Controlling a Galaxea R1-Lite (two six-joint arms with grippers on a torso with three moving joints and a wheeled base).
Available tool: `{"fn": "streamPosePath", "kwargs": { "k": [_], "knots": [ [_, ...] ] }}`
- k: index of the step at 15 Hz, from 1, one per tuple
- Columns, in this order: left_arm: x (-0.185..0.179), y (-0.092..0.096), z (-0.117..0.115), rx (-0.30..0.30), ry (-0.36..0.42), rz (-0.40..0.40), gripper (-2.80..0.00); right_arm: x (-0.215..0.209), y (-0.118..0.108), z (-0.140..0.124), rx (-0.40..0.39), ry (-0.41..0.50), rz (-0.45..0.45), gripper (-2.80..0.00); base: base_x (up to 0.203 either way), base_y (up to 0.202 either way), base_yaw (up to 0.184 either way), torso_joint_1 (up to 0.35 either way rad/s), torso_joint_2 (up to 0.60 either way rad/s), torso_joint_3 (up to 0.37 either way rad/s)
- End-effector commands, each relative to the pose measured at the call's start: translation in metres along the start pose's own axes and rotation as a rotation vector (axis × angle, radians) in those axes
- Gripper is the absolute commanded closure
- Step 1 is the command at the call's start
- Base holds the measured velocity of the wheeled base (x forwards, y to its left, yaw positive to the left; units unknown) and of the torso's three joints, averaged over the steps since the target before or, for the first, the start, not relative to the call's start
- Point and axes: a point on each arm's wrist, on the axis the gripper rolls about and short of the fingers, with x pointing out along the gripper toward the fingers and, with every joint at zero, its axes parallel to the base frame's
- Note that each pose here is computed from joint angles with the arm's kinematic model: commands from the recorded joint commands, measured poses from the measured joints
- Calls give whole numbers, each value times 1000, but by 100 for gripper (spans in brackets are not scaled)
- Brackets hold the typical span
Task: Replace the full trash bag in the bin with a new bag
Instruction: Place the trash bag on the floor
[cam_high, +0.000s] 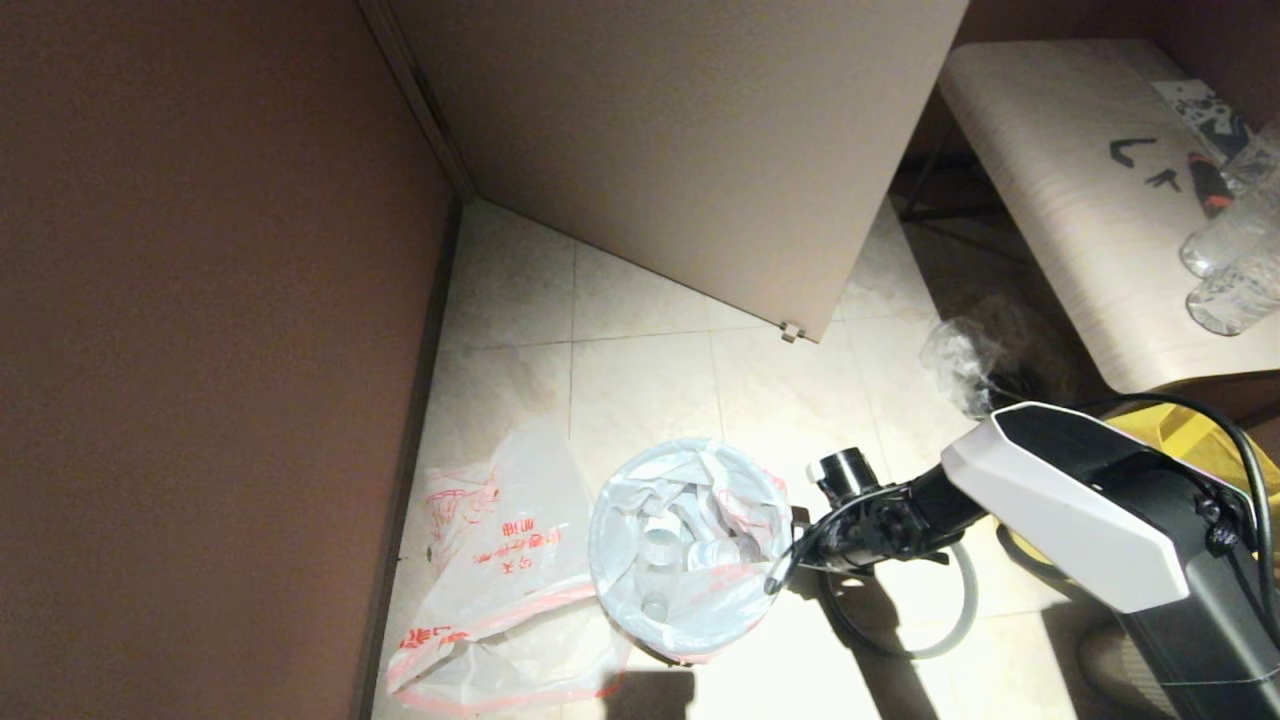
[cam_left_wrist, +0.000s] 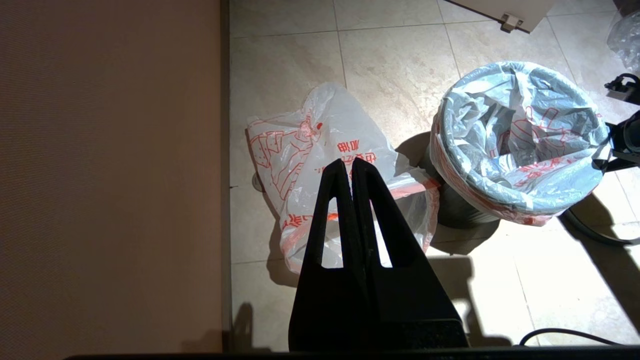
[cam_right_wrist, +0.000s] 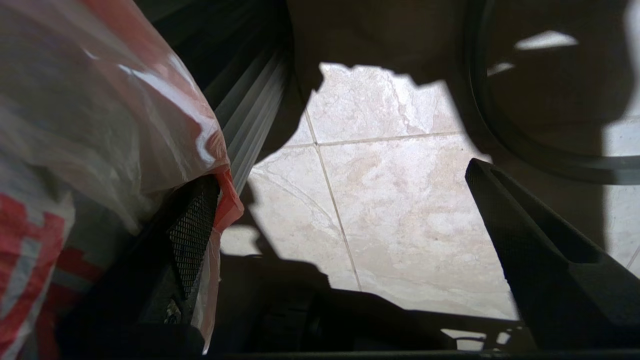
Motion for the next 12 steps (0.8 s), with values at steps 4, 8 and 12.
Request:
{"fn": "streamPosePath", "kwargs": {
  "k": [4,8,12],
  "knots": [
    [0,0,0,0,2,0,0,4,1,13,5,-40,14,-280,0,0,0,0,0,0],
    [0,0,0,0,2,0,0,26,-13,15,-73,-72,-69,-280,0,0,0,0,0,0],
    [0,0,0,0,2,0,0,32,-15,19,-124,-143,-155,-280,0,0,0,0,0,0]
  ]
}}
